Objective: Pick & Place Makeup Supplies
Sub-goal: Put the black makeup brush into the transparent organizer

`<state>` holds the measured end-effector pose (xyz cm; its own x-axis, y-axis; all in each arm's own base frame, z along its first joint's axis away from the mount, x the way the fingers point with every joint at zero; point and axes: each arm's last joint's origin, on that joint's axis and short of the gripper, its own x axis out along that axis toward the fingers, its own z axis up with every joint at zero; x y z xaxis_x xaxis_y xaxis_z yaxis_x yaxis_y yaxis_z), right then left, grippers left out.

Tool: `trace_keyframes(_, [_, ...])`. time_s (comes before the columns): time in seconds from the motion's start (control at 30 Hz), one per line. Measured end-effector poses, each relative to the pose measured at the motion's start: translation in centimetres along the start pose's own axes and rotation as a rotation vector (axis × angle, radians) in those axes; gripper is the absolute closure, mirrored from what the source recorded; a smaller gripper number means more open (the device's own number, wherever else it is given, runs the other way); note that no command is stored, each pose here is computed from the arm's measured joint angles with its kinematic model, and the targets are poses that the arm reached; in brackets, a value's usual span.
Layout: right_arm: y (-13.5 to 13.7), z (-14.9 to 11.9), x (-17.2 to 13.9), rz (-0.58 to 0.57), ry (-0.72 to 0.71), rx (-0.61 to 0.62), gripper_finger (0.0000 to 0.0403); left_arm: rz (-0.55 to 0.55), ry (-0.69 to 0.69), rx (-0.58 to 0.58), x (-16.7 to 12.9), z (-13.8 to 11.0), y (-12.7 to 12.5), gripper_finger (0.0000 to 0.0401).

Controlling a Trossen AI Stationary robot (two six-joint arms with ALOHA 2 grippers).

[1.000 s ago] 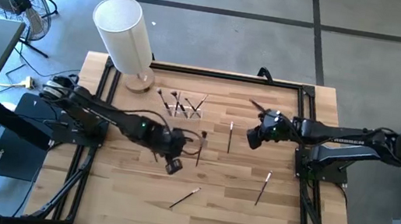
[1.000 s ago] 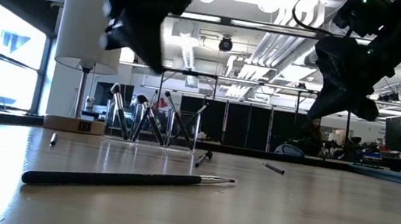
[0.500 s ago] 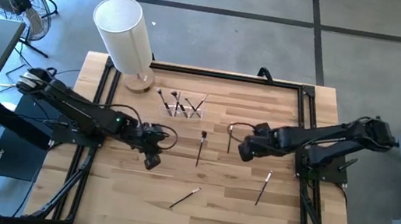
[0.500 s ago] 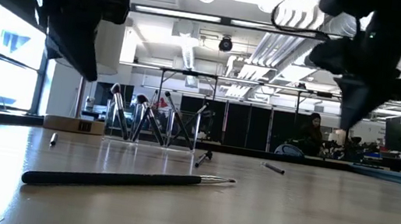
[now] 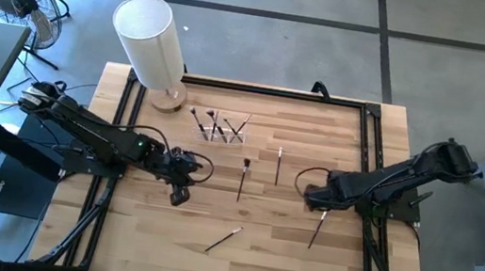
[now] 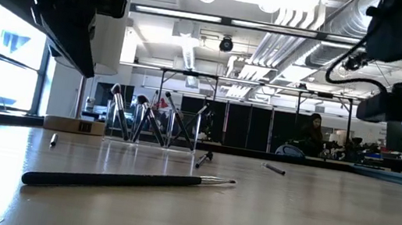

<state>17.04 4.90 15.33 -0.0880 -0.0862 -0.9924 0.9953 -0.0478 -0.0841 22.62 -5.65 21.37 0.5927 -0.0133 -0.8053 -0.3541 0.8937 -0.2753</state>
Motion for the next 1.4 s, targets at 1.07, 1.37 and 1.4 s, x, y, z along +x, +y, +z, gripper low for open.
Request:
trace_keyframes(1.07, [0.4,-0.5,2.0,0.115,0.121,0.059,0.0397,-0.002,-0.004,0.051,0.0,0.0,0.0,0.0401])
trace_keyframes(1.37, [2.0,-0.8,-0.4,0.208,0.069,0.002,0.0402,-0.015,0.019,0.101,0.0,-0.1,0.0,0.0401])
trace_keyframes(1.4, [2.2,-0.9,-0.8,0.219,0.063,-0.001,0.0402,-0.017,0.021,0.105,0.0,-0.1,0.0,0.0401])
